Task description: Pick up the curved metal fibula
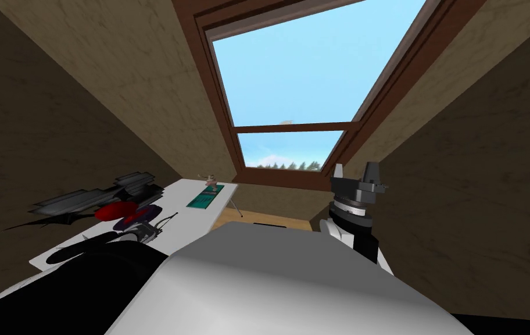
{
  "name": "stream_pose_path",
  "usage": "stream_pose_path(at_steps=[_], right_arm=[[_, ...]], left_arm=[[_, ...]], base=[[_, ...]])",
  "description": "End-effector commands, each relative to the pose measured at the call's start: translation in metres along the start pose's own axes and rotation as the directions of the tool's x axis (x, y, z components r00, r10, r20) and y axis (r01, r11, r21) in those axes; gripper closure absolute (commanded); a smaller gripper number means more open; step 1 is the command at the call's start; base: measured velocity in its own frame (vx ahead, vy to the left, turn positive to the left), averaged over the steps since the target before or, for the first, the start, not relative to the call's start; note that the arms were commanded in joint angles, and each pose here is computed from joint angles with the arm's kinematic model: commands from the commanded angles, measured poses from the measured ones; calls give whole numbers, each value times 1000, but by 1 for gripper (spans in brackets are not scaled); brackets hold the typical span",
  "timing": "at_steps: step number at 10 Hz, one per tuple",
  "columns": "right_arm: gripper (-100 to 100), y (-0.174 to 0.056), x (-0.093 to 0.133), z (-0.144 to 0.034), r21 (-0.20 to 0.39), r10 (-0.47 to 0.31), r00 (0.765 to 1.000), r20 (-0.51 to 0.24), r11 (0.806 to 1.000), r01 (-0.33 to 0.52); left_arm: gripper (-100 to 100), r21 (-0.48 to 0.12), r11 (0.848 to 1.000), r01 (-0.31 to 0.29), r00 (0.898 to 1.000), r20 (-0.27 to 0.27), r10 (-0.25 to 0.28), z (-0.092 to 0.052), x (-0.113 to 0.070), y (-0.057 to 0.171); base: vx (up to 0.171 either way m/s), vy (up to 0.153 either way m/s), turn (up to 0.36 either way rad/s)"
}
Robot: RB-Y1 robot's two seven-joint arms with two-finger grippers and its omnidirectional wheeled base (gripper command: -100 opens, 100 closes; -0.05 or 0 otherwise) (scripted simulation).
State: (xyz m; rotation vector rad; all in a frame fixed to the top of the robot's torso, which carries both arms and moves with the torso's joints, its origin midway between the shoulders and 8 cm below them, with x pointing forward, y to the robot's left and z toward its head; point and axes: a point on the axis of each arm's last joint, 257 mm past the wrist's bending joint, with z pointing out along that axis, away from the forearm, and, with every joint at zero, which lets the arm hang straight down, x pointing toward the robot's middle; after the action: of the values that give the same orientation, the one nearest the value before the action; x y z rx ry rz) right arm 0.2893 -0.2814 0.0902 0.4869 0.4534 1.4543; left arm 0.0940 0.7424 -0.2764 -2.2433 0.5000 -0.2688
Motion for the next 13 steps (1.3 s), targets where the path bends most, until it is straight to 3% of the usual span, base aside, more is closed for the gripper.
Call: stream_pose_path(at_steps=[1,4,6,7,8,10,11,13], right_arm=[[0,0,0,0,0,0,1000,0,1000,0],[0,0,0,0,0,0,1000,0,1000,0],[0,0,0,0,0,0,1000,0,1000,0],[0,0,0,0,0,0,1000,0,1000,0],[0,0,0,0,0,0,1000,0,1000,0],[0,0,0,0,0,0,1000,0,1000,0],[0,0,0,0,0,0,1000,0,1000,0],[0,0,0,0,0,0,1000,0,1000,0]], left_arm=[[-100,-50,999,12,999,33,-11,2,-19,9],[-100,-119,992,34,997,76,-25,1,-44,26],[-100,-125,991,37,997,78,-28,1,-46,28],[0,-127,991,37,997,79,-27,1,-47,29],[-100,-124,992,38,996,79,-28,9,-46,36],[-100,-126,991,39,996,80,-29,10,-46,36],[100,-124,992,38,996,79,-28,11,-46,36],[100,-126,991,38,996,80,-28,11,-46,36]], base=[[207,83,35],[167,71,7],[65,52,5],[8,6,-3],[15,41,0],[10,47,-7],[1,6,-1],[0,0,0]])
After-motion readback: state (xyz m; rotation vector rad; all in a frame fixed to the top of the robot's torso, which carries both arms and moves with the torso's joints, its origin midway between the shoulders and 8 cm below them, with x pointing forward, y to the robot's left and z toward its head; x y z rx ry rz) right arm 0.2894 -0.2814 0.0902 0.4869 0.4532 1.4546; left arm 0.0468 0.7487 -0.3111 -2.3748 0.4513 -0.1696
